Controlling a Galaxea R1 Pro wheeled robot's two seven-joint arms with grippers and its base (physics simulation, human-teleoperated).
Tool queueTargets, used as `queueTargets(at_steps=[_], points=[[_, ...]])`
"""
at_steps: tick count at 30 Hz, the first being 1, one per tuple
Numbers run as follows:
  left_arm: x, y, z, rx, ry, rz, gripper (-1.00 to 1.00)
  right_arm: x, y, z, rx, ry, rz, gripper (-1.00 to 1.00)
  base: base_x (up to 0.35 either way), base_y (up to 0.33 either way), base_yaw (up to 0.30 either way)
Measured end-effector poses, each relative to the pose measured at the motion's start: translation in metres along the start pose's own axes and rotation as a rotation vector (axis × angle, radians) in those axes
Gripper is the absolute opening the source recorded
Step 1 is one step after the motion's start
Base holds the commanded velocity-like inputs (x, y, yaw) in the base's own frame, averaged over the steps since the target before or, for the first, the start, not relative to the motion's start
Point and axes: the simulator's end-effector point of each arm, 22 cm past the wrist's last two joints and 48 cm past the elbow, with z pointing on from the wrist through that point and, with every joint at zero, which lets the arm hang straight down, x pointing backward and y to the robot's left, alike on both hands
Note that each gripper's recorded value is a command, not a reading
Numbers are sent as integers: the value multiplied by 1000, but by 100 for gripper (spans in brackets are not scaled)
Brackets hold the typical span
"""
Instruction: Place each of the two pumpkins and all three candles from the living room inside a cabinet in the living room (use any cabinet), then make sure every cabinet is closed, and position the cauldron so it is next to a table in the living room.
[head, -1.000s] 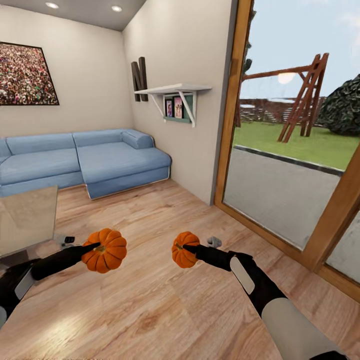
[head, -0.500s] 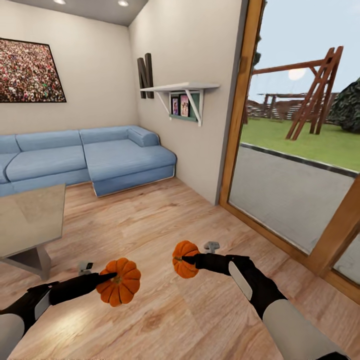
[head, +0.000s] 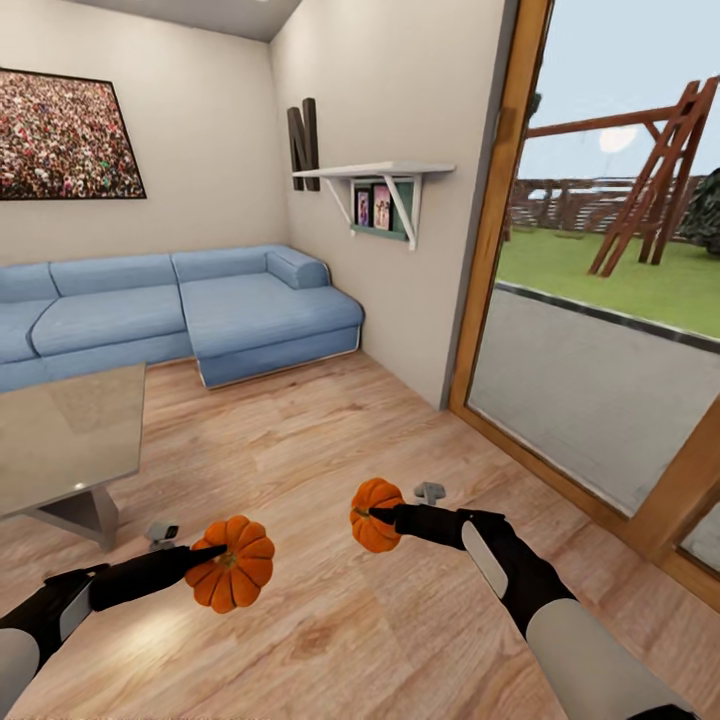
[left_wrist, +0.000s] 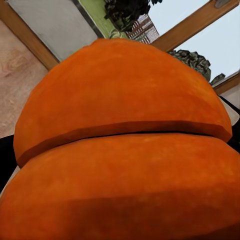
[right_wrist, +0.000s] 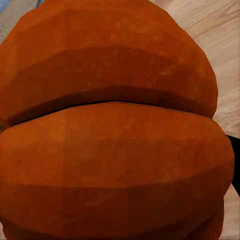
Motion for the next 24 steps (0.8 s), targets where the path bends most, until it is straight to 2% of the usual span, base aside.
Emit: queueTargets(at_steps=[6, 24], points=[[-7, -5, 1, -3, 2, -8, -100, -7, 5, -2, -3, -3, 3, -100, 0, 0, 71], [2, 5, 3, -9, 10, -33, -100, 4, -4, 6, 0, 7, 17, -100, 0, 0, 64]])
